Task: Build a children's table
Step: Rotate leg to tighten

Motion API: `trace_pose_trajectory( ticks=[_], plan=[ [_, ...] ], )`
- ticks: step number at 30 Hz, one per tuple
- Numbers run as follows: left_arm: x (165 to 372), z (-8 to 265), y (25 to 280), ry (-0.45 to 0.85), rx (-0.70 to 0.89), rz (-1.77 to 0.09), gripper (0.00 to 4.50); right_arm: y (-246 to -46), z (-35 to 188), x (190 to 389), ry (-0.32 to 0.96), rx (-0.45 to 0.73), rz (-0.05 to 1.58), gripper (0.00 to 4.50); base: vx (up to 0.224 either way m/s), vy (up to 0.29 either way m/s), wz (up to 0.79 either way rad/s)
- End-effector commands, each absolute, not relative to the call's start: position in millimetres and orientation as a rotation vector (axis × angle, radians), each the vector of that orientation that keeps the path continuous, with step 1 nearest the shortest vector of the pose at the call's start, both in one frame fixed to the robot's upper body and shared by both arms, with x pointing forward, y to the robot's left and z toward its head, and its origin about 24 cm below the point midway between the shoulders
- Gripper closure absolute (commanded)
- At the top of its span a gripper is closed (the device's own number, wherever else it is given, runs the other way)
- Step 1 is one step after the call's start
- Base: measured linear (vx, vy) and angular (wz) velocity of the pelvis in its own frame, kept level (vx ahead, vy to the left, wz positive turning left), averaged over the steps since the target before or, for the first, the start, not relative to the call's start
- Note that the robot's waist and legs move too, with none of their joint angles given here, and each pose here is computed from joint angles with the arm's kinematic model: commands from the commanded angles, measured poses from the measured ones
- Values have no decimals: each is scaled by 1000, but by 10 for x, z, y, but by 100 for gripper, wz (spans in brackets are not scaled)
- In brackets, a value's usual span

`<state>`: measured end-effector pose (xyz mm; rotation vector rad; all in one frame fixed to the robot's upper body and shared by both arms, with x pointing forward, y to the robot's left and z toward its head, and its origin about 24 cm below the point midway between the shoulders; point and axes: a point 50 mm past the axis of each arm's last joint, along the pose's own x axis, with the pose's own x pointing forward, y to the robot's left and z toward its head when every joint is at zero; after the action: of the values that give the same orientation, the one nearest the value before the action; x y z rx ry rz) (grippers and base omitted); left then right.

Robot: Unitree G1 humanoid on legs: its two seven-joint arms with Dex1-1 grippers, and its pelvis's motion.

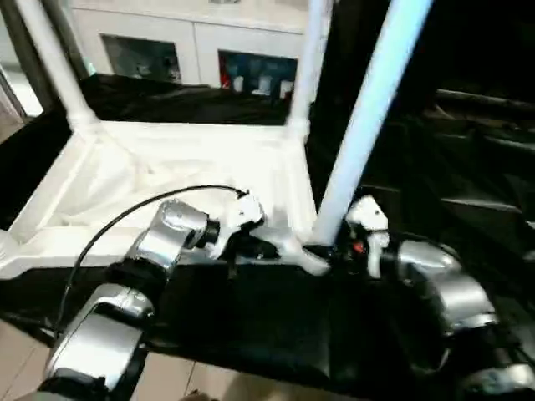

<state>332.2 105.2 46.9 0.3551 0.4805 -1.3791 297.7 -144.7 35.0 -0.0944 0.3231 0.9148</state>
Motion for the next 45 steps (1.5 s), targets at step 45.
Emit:
trace_pose_trajectory(
  ticks=[45],
  plan=[
    [3190,456,1148,534,365,-1615,450,-1529,477,2755,377,-143,1254,207,0,0,0]
  ],
)
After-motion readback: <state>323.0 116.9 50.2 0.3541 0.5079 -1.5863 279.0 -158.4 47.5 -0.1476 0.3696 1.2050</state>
